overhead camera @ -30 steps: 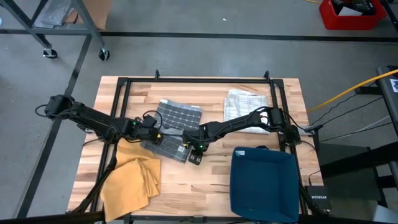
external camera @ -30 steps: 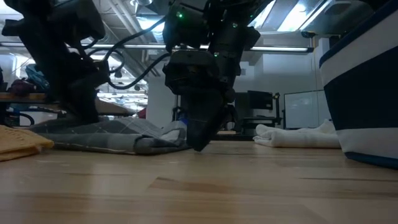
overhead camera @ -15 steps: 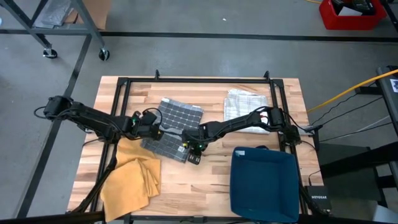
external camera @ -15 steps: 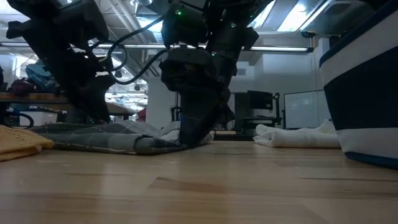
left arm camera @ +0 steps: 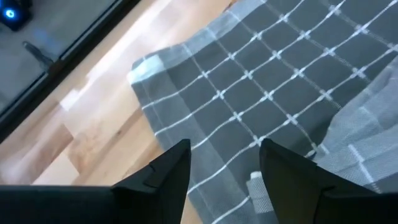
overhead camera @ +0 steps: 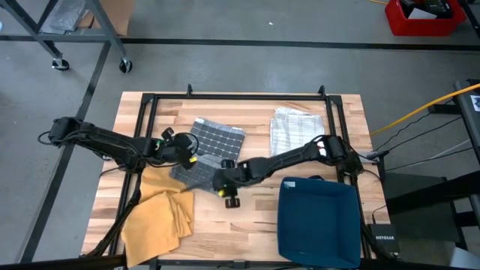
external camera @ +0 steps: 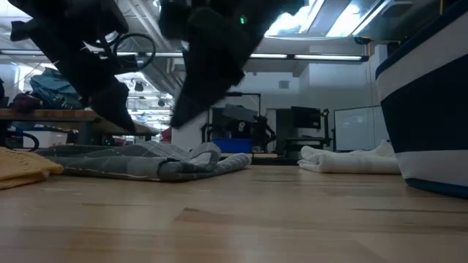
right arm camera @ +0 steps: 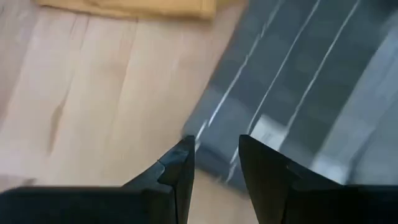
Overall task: Fold towel
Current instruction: Fold the gray towel
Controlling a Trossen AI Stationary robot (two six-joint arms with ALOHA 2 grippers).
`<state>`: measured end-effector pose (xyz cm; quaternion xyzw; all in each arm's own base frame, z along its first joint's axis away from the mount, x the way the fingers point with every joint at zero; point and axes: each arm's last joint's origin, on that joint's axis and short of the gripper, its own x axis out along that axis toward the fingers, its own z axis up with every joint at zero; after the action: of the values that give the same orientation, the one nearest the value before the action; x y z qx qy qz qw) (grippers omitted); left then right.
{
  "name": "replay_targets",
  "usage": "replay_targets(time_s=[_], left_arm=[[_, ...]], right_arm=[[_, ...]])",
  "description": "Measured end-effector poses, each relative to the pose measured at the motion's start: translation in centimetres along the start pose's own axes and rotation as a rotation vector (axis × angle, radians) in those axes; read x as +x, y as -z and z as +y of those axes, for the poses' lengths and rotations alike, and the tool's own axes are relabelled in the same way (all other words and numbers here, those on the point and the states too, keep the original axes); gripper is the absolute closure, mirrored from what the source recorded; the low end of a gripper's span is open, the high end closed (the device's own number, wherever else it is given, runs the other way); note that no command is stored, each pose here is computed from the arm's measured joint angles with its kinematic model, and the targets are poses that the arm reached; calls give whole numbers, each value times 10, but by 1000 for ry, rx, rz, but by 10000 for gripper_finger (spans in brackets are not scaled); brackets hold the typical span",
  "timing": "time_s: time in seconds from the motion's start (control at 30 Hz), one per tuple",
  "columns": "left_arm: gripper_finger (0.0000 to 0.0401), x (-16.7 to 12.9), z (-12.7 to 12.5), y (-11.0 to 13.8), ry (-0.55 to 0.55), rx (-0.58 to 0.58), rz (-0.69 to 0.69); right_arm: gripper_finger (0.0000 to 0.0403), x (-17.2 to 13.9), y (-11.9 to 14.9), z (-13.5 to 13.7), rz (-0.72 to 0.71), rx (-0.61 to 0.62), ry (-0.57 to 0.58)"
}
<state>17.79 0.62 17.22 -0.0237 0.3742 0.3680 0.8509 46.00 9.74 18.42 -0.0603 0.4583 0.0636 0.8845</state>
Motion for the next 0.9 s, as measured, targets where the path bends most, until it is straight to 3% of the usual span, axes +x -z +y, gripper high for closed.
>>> replay_targets(time_s=[0.1,0.23,0.4,0.6,0.9], left_arm=[[221,-1,1,-1,3,14,-5],[221,-1,1,-1,3,16,-5],[221,-1,1,0,3,28,-4],[221,-1,1,0,2,39,-2],[221,-1,1,0,3,38,-2]], right_arm=[[272,-3,-3,9,-8,-115,87],[272,-4,-6,13,-33,-112,133],[272,-4,-6,13,-30,-133,128],[271,-1,-3,14,-8,-250,107],[271,5,2,15,26,-259,73]])
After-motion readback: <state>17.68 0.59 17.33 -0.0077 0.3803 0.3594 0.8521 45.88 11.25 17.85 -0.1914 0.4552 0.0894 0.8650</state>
